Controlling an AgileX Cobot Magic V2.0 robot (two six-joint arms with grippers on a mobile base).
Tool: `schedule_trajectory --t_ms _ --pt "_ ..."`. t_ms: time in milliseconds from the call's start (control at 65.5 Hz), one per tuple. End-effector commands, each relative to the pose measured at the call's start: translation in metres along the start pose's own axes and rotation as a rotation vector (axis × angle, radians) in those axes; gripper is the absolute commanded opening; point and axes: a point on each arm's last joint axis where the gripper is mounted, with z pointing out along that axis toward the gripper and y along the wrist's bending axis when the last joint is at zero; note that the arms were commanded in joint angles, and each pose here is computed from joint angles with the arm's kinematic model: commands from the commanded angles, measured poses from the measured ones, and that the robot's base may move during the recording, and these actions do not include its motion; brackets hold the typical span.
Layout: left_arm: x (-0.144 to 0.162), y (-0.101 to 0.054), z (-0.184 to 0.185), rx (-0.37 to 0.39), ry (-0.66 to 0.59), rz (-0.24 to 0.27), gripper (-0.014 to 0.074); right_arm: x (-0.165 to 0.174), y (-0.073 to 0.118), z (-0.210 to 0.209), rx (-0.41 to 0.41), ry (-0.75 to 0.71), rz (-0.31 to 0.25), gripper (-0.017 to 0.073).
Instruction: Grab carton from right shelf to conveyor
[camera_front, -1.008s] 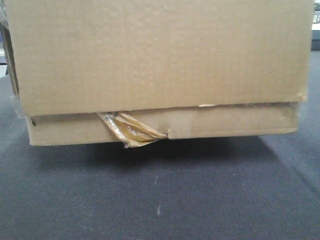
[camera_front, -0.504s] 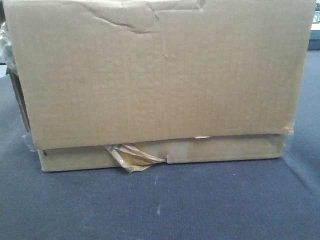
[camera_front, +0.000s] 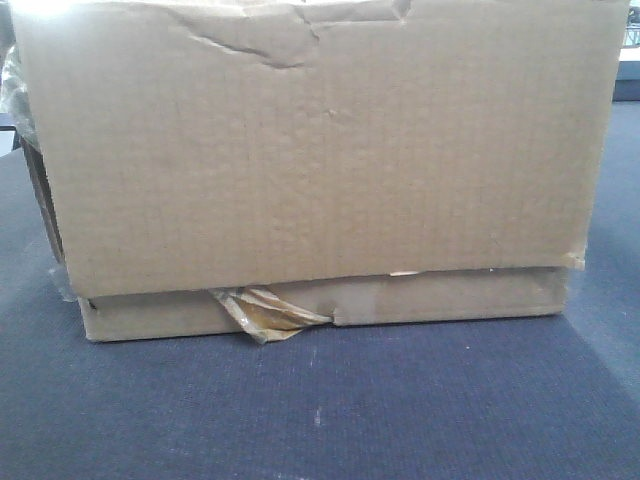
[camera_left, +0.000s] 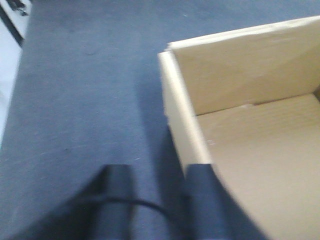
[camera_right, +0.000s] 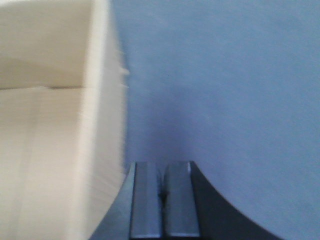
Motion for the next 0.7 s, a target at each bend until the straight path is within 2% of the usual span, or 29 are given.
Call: schedule_trajectory --t_ms 0,92,198,336,473,687 --pt "0.024 0.014 -0.007 0.0 -0.054 -0.022 -0.0032 0.019 -0.013 -0.005 0.041 -0.034 0.008 -0.0068" --pt "0.056 0.024 -0.015 0.018 -0.095 -0.072 -0.0009 0.043 -0.019 -0.005 0.054 -0.069 -0.005 -0.0069" --pt "0.089 0.029 -0.02 0.03 -0.135 -0.099 -0.0008 0.068 -0.021 -0.003 0.045 -0.116 -0.012 -0.0069" --pt "0.131 0.031 -0.028 0.044 -0.173 -0.095 -0.0008 0.108 -0.024 -0.001 0.032 -0.161 -0.018 -0.0069" --pt "0.171 0.033 -0.039 0.059 -0.223 -0.095 -0.0008 0.151 -0.028 -0.001 0.025 -0.203 -0.066 -0.0069" --pt "0.215 0.039 -0.073 0.07 -0.392 -0.112 -0.0008 0.207 -0.033 -0.027 0.012 -0.35 -0.067 -0.0069"
